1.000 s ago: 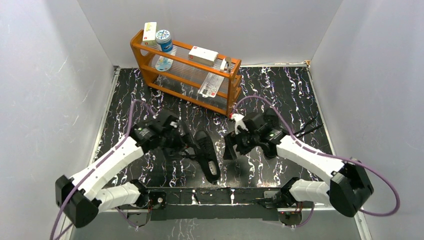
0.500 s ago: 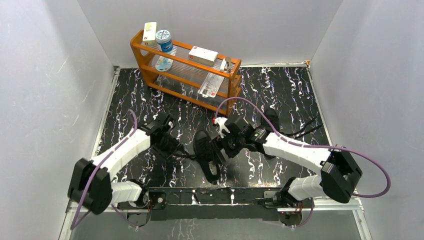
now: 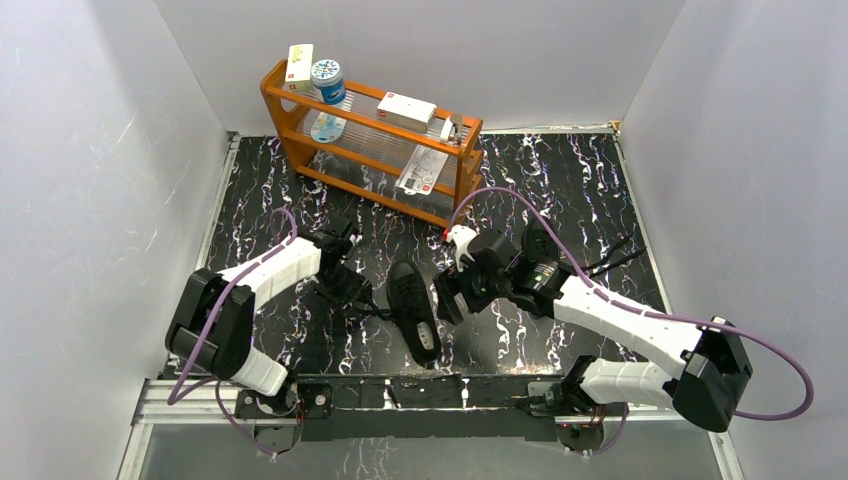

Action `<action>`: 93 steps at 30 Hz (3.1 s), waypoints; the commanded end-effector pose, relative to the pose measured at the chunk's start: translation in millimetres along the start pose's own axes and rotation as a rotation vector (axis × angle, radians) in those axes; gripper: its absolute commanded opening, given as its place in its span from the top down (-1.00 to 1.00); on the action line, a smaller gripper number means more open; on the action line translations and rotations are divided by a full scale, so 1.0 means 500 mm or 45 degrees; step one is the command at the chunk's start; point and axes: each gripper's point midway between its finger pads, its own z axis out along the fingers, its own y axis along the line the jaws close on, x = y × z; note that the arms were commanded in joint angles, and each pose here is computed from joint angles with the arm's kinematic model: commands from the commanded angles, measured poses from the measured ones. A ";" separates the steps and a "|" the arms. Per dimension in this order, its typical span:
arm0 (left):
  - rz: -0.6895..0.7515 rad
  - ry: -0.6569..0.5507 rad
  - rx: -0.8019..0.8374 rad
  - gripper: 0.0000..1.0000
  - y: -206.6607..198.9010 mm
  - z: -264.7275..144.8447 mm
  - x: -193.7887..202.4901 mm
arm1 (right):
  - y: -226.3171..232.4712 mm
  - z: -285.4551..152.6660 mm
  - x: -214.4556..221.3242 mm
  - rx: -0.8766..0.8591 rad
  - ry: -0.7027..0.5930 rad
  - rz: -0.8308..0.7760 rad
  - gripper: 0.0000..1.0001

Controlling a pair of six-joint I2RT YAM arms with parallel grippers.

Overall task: Tie the shoes
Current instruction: Move the shoe to the center of the board, then cross the shoelace with the shoelace.

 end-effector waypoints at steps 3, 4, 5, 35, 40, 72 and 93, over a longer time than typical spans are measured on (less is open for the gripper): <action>0.032 0.083 0.046 0.19 -0.010 0.038 0.009 | -0.014 -0.013 -0.019 0.058 -0.068 -0.017 -0.88; 0.044 0.074 0.025 0.27 -0.005 0.039 0.006 | -0.014 -0.013 -0.021 0.057 -0.068 -0.018 -0.88; 0.046 0.063 0.009 0.33 -0.002 0.038 0.003 | -0.014 -0.014 -0.024 0.059 -0.070 -0.020 -0.88; -0.155 0.109 0.113 1.00 0.134 0.011 0.053 | 0.122 0.280 -0.229 -0.172 -0.069 -0.267 -0.19; -0.123 0.014 0.110 0.74 0.162 -0.035 0.040 | 0.142 0.348 -0.214 -0.092 -0.004 -0.420 -0.20; 0.582 -0.096 0.813 -0.64 -0.015 -0.204 0.060 | 0.077 0.056 -0.342 -0.036 -0.499 0.160 1.00; 1.285 0.057 1.434 -0.24 -0.172 -0.172 0.150 | 0.028 0.011 -0.306 -0.147 -0.380 0.346 1.00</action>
